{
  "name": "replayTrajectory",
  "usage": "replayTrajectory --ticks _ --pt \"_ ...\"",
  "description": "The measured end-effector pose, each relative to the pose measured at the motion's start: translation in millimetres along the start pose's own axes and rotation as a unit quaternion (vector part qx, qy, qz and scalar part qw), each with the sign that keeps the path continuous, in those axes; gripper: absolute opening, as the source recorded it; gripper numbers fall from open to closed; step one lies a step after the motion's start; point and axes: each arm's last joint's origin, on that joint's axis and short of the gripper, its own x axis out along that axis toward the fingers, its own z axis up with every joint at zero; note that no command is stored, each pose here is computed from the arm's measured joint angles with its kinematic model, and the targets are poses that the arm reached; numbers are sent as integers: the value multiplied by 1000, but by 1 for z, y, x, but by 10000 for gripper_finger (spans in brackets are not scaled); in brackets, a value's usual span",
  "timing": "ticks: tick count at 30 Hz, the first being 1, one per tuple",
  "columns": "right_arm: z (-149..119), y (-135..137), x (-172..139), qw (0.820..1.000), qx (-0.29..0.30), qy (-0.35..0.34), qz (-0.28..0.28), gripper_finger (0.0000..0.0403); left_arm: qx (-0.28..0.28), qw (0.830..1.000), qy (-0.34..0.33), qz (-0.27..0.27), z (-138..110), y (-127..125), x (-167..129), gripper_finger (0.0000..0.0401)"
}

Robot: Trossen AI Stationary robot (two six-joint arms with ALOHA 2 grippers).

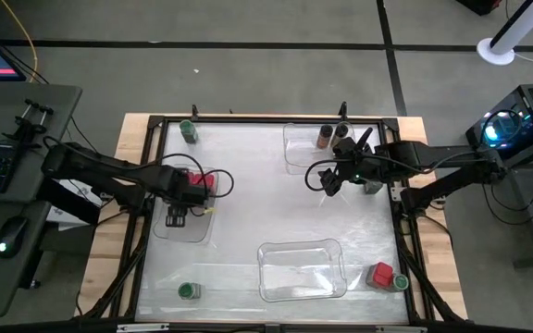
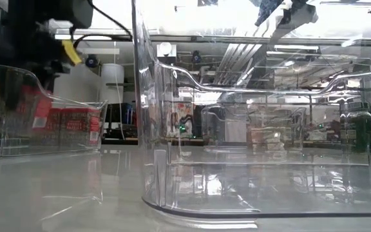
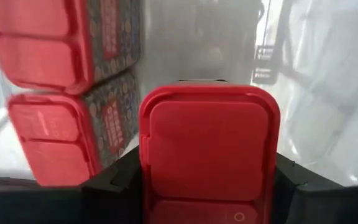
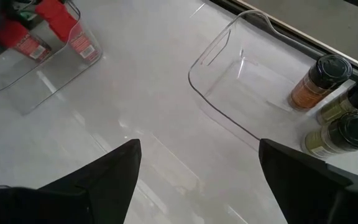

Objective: Sort spices by type
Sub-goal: Put the red seasoning can into the middle left transparent bin

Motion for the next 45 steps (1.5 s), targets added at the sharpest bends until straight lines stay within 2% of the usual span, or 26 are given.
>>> replayTrajectory --ticks 6,12,17,20,24,26,28,31,33,38,42,45 --pt "0 0 0 1000 0 0 0 322 -4 1000 17 4 -4 5 13 191" --pt "1 1 0 1000 3 -5 5 322 -13 1000 10 20 -2 10 9 266" --pt "1 1 0 1000 4 -5 6 322 -11 1000 17 21 -3 10 8 300" --pt "1 1 0 1000 4 -6 7 322 -7 999 22 22 -2 11 -2 304" --pt "1 1 0 1000 4 -6 7 322 -26 998 8 59 1 17 -26 303" --pt "1 1 0 1000 4 -6 7 322 -52 996 -17 75 5 20 -40 303" --pt "1 1 0 1000 5 -6 7 322 -85 992 -60 67 9 22 -52 300" --pt "1 1 0 1000 5 -7 6 322 -103 986 -134 -4 17 17 -64 269" --pt "2 1 0 1000 5 -9 4 322 -107 982 -153 -25 20 12 -66 221" --pt "2 1 0 1000 -5 -10 3 322 -99 987 -127 -25 19 0 -50 31" --pt "2 1 0 1000 -8 -10 3 322 -124 988 -95 -18 13 -4 -21 11" --pt "2 1 0 1000 -17 -10 3 322 -150 984 -95 -25 13 -5 -4 3"
